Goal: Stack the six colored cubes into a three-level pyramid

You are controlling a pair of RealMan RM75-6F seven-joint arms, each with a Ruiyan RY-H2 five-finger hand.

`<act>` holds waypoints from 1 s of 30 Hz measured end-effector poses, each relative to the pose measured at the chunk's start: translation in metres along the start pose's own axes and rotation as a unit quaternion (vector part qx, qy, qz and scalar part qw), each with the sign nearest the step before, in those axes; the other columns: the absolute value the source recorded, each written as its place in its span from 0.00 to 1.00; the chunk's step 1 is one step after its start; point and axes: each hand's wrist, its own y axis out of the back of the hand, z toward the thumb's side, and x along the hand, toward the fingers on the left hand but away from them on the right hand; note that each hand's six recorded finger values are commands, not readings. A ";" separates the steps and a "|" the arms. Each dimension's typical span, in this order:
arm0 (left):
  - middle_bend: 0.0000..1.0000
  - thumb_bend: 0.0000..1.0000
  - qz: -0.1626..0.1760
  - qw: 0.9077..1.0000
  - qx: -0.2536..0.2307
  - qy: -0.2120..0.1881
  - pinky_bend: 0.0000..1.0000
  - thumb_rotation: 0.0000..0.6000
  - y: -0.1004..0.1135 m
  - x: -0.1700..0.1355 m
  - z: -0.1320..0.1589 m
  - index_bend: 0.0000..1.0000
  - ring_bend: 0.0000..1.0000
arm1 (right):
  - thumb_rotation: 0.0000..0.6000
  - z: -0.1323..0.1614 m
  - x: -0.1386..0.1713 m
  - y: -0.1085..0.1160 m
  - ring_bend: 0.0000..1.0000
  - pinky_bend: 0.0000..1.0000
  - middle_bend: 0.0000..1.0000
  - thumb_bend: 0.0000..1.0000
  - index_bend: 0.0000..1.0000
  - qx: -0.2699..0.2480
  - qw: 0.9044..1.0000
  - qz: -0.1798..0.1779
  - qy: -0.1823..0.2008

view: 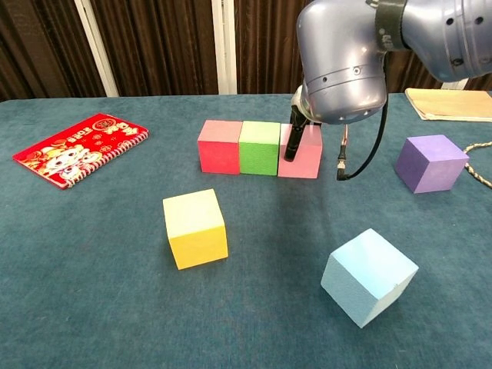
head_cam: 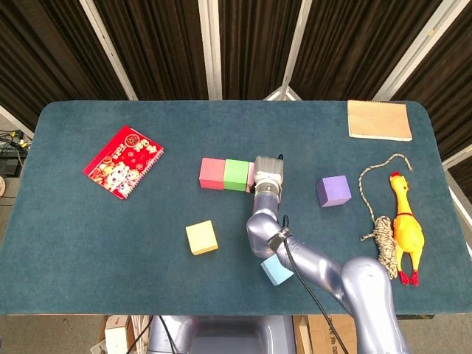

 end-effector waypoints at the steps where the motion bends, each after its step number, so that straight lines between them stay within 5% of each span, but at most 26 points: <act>1: 0.11 0.32 0.000 1.000 0.000 0.000 0.00 1.00 0.000 0.000 0.000 0.15 0.01 | 1.00 0.000 0.000 0.000 0.22 0.00 0.26 0.47 0.26 -0.001 1.000 0.000 0.000; 16: 0.11 0.32 -0.001 1.000 0.003 0.001 0.00 1.00 -0.002 0.000 0.000 0.15 0.01 | 1.00 -0.002 0.001 0.001 0.17 0.00 0.20 0.38 0.17 0.017 1.000 0.007 -0.004; 23: 0.11 0.32 -0.001 1.000 0.003 0.001 0.00 1.00 -0.002 0.000 0.001 0.15 0.01 | 1.00 -0.002 0.004 0.000 0.15 0.00 0.18 0.25 0.14 0.023 1.000 0.019 -0.002; 30: 0.11 0.32 0.000 1.000 0.001 0.003 0.00 1.00 -0.001 0.000 0.000 0.15 0.01 | 1.00 0.000 0.005 0.000 0.13 0.00 0.17 0.25 0.11 0.025 1.000 0.017 0.001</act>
